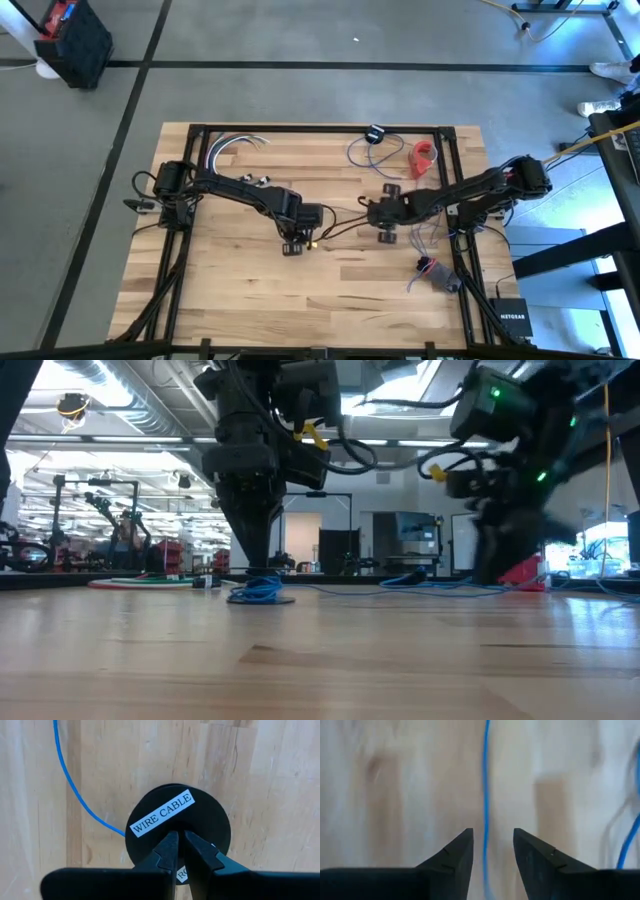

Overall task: Coil cords
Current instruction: Uncoil the blue wire from the spool

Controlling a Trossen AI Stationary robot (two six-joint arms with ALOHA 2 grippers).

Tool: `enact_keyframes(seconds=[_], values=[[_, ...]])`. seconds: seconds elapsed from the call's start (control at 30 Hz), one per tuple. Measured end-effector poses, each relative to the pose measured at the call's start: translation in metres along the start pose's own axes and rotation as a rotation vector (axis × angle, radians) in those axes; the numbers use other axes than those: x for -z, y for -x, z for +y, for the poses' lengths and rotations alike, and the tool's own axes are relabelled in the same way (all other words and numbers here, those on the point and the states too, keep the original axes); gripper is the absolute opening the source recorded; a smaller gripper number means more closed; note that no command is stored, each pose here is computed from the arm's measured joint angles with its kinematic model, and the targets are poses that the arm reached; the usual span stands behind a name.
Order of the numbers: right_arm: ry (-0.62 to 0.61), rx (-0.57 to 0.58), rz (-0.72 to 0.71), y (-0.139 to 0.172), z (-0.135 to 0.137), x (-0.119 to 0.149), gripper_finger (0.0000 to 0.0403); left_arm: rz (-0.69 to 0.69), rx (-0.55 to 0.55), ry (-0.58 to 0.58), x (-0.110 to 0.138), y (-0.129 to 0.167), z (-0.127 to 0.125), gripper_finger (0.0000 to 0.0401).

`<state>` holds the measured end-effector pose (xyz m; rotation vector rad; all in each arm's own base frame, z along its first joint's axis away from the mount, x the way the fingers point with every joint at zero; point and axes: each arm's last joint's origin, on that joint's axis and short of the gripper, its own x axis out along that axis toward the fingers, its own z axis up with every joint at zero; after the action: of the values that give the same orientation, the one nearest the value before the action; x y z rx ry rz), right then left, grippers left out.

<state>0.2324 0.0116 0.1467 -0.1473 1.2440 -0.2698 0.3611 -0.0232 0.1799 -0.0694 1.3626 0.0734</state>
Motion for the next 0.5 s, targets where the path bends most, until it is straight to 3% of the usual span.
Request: enact_keyframes(seconds=[0.13, 0.3, 0.5], values=[[0.05, 0.026, -0.263, -0.016, -0.001, -0.007, 0.0145, 0.001, 0.0, -0.002, 0.0, 0.0, -0.001, 0.0021], [-0.035, -0.085, -0.602, -0.021, -0.015, -0.023, 0.0145, -0.002, 0.0, -0.008, 0.0, 0.0, -0.001, 0.0021], [-0.124, -0.113, -0.587, -0.05, -0.032, -0.022, 0.0145, -0.004, 0.001, -0.008, 0.0, 0.0, -0.001, 0.0021]])
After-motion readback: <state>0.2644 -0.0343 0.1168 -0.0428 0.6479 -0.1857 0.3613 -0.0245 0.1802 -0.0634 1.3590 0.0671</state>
